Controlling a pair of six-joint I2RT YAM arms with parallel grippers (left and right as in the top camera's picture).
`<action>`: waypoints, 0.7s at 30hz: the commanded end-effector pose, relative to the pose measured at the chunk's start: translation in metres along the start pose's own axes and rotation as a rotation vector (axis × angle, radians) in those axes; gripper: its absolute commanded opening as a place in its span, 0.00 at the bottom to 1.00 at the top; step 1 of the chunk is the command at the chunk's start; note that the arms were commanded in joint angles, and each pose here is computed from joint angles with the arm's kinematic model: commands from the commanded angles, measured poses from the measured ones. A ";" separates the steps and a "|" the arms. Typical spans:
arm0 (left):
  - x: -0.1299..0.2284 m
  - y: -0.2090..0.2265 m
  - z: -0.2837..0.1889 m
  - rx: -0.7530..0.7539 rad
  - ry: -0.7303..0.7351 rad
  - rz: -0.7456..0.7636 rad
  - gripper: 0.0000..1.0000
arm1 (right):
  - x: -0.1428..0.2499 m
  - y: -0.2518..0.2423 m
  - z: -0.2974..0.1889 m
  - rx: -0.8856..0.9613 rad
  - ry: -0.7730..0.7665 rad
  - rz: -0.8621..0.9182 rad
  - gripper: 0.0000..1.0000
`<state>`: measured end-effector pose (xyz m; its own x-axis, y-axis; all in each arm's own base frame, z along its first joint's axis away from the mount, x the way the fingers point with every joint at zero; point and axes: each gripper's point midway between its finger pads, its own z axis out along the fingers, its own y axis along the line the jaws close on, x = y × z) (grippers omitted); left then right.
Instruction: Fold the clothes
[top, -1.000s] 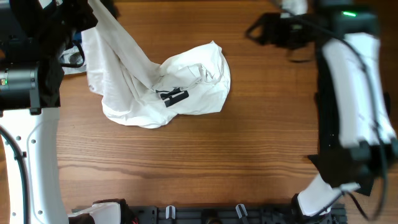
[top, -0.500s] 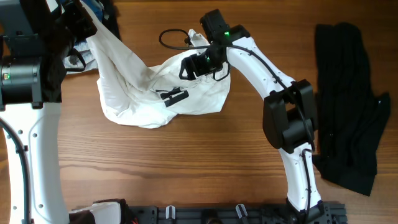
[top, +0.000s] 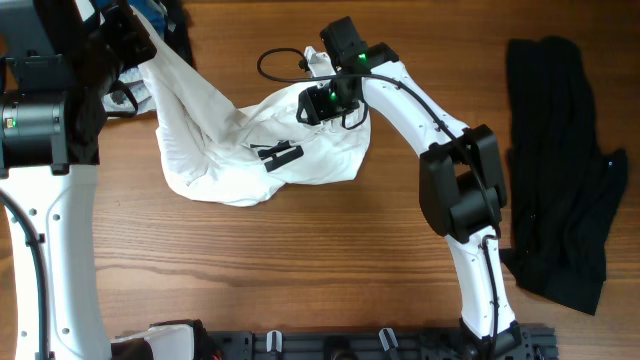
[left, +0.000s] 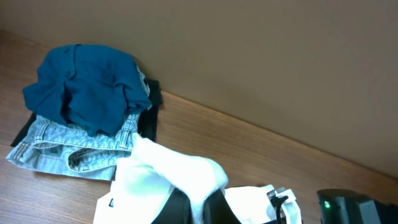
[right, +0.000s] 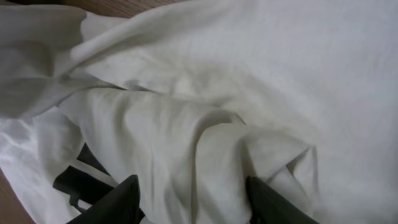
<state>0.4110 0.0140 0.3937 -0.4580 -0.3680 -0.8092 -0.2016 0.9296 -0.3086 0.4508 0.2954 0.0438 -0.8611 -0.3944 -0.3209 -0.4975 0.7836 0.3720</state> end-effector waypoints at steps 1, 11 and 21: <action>-0.002 -0.001 -0.001 -0.005 -0.006 0.022 0.04 | 0.015 -0.005 0.024 -0.011 0.057 -0.009 0.54; 0.001 0.001 -0.001 -0.010 0.006 0.022 0.04 | -0.030 -0.002 -0.078 -0.030 -0.141 0.034 0.04; -0.029 -0.012 -0.002 0.043 -0.115 0.024 0.04 | 0.002 -0.095 -0.402 0.254 -0.682 0.215 0.04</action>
<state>0.4199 0.0157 0.4098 -0.3939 -0.3655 -0.8434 -0.1846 0.9303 -0.3169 0.4664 0.0624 0.3320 -0.6828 0.0482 -0.7290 -0.2684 0.9115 0.3117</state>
